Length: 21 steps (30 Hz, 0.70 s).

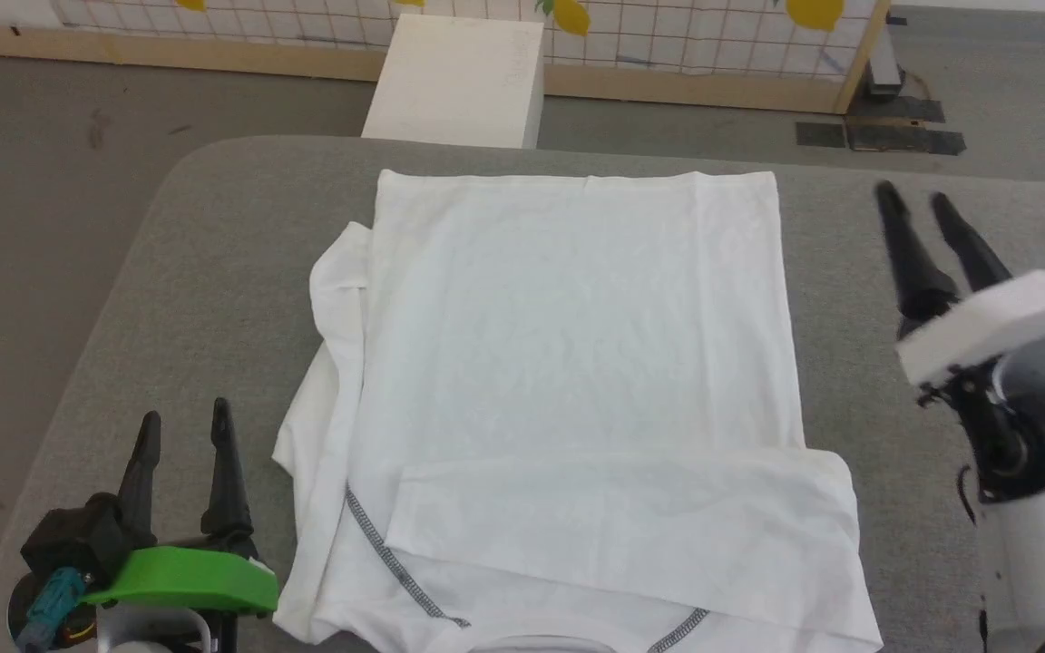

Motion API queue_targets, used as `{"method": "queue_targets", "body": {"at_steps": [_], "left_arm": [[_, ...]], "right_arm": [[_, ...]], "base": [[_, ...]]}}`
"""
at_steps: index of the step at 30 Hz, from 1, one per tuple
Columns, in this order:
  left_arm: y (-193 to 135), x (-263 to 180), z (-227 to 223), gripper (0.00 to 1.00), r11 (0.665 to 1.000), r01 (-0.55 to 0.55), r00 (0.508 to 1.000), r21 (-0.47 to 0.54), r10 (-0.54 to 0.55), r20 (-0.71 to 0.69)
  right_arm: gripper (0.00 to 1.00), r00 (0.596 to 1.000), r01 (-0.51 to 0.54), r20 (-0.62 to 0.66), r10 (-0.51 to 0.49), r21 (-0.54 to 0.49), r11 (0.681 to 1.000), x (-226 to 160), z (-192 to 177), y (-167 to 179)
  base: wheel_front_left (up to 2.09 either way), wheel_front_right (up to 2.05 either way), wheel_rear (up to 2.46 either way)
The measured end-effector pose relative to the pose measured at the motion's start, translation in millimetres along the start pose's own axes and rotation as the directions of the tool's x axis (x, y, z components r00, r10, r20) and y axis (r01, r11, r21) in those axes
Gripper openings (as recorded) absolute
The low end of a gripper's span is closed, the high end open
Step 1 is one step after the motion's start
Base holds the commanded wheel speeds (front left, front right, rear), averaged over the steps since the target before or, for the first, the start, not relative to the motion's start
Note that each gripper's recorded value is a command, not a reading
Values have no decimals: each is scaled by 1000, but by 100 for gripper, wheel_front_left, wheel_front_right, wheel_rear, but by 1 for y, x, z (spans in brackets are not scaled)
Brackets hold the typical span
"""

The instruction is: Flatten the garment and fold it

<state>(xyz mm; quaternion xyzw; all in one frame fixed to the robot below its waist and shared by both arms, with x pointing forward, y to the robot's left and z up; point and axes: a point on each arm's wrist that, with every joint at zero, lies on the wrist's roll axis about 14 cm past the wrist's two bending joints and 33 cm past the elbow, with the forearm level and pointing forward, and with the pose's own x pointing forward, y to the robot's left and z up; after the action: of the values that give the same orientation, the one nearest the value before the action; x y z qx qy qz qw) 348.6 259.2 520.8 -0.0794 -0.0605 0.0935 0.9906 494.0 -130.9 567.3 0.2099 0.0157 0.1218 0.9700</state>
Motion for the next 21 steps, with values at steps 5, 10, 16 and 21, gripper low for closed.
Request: {"method": "queue_targets", "body": {"at_steps": [5,10,16,21], "left_arm": [[-19,12,-8,100,998,54,998,-16,-54,-25],[-28,23,-23,100,996,81,994,-21,-83,-71],[-50,63,-36,100,985,174,973,-2,-172,-153],[-47,130,-21,100,970,227,956,86,-205,-210]], "right_arm": [[100,978,206,36,-205,-25,978,-45,11,-64],[100,949,314,29,-313,-61,948,-74,13,-96],[100,932,362,23,-361,-66,930,-79,13,-113],[100,935,355,-3,-356,-74,932,-65,4,-117]], "base": [[0,0,0],[0,0,0],[0,0,0],[0,0,0]]}}
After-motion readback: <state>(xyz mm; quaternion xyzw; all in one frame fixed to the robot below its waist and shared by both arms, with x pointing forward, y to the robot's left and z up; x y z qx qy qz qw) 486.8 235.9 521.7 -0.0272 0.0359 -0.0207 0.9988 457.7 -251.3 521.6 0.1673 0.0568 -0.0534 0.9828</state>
